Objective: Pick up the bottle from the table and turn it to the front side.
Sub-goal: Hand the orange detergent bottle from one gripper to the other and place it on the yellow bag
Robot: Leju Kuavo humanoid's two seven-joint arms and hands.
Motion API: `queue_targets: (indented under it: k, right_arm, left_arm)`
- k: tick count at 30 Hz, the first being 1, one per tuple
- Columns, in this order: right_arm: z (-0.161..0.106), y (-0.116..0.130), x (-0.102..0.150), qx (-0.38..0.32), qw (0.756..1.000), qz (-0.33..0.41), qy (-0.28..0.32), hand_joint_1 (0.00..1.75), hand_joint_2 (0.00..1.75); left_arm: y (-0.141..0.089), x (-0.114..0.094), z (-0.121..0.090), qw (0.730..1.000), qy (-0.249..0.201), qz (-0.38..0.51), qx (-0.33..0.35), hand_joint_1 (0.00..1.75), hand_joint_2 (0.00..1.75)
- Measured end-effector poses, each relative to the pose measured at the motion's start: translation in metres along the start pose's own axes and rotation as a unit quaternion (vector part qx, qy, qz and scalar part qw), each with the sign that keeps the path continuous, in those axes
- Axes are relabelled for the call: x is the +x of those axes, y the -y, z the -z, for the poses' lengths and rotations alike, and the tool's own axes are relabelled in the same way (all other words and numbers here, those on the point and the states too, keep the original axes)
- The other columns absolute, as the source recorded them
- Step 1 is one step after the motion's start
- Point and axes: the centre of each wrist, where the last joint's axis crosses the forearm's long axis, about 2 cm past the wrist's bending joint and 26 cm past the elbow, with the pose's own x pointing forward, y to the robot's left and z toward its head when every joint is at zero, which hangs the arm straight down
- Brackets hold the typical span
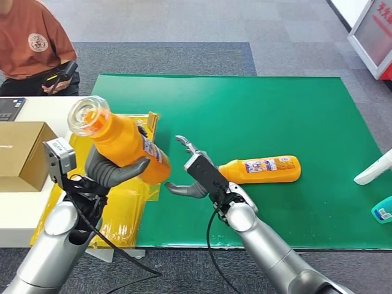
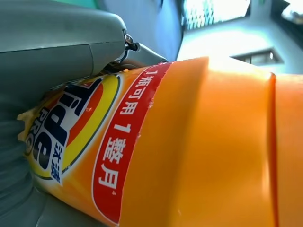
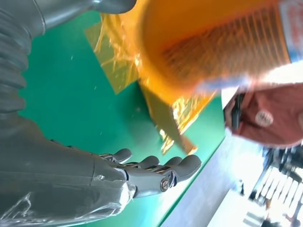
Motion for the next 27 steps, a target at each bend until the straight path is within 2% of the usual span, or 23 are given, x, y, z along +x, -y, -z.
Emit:
queue_targets:
  k: [2,4,7,11,18,22,27]
  right_arm:
    - [-0.004,0.006,-0.005,-0.018,1.0,0.001,-0.008,0.0,1.75]
    - [-0.008,0.012,-0.009,-0.036,0.999,0.004,-0.015,0.0,1.75]
    - [-0.011,0.021,-0.011,-0.061,0.998,0.011,-0.014,0.0,1.75]
    - [-0.012,0.031,-0.007,-0.084,0.996,0.017,-0.006,0.0,1.75]
    - [-0.015,0.04,-0.003,-0.102,0.995,0.02,0.002,0.0,1.75]
    - [-0.016,0.042,0.001,-0.105,0.994,0.009,0.015,0.0,1.75]
    - [-0.016,0.04,0.016,-0.086,0.995,0.002,0.057,0.0,1.75]
  left_arm:
    - [-0.01,0.001,-0.003,0.994,0.01,0.106,0.035,1.75,1.75]
    - [-0.021,0.004,-0.005,0.975,0.025,0.211,0.068,1.75,1.75]
    - [-0.03,0.008,-0.007,0.947,0.04,0.302,0.096,1.75,1.75]
    - [-0.037,0.01,-0.008,0.924,0.044,0.364,0.111,1.75,1.75]
    - [-0.042,0.01,-0.009,0.907,0.043,0.403,0.119,1.75,1.75]
    - [-0.046,0.013,-0.009,0.851,0.04,0.508,0.126,1.75,1.75]
    - [-0.058,0.01,-0.008,0.746,0.022,0.654,0.121,1.75,1.75]
